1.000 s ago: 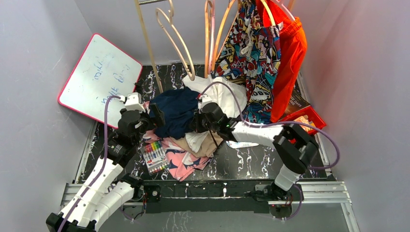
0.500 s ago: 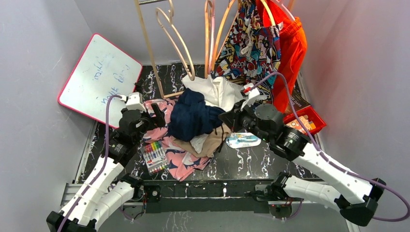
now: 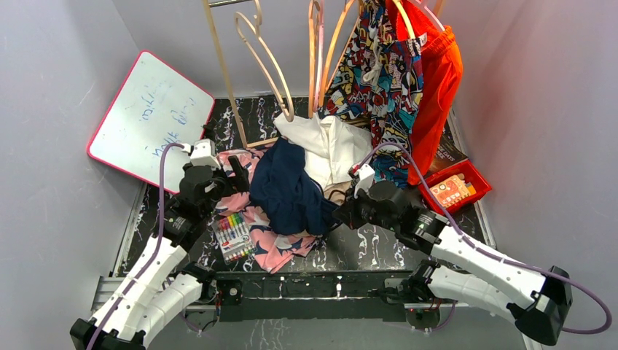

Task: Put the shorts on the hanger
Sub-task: Adjust the shorts at the center of the board.

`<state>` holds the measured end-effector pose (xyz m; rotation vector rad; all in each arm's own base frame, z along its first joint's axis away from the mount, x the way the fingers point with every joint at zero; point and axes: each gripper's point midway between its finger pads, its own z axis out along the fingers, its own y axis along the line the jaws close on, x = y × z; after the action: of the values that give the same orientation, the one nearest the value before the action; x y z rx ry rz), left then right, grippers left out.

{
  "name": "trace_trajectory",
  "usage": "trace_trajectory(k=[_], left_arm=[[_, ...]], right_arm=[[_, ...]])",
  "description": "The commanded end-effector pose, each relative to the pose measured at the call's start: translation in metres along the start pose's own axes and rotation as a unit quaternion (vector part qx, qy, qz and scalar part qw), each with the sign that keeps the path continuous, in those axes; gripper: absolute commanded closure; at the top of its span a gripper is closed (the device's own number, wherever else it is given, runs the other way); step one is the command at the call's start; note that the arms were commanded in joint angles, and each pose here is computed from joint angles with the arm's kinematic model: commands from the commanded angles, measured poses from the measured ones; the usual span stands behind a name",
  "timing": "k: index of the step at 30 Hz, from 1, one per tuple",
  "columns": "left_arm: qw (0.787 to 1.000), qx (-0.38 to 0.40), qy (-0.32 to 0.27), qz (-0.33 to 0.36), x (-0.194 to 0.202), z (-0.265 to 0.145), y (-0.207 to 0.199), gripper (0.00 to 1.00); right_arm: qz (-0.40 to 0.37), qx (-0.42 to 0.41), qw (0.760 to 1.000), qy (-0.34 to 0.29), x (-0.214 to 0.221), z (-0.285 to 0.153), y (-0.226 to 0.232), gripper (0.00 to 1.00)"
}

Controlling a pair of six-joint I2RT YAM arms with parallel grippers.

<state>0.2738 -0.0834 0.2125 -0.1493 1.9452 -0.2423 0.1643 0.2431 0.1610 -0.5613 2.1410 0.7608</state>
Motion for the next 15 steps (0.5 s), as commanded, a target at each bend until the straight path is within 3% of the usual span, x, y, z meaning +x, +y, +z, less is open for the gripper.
trace_trajectory(k=[1, 6, 11, 15], left_arm=[[1.0, 0.027, -0.013, -0.003, -0.005, -0.005, -0.009, 0.02], [0.995, 0.095, -0.004, 0.008, -0.002, -0.01, -0.031, 0.02], [0.975, 0.217, 0.043, 0.017, 0.015, -0.02, -0.074, 0.02], [0.95, 0.293, 0.11, 0.005, 0.034, -0.029, -0.102, 0.02]], right_arm=[[-0.039, -0.166, 0.976, -0.133, -0.081, -0.038, 0.072, 1.0], [-0.053, -0.238, 0.959, -0.145, -0.096, -0.044, 0.102, 1.0], [-0.029, -0.171, 0.983, -0.061, -0.046, -0.008, 0.07, 1.0], [0.009, -0.181, 0.983, -0.027, -0.013, -0.005, 0.065, 1.0]])
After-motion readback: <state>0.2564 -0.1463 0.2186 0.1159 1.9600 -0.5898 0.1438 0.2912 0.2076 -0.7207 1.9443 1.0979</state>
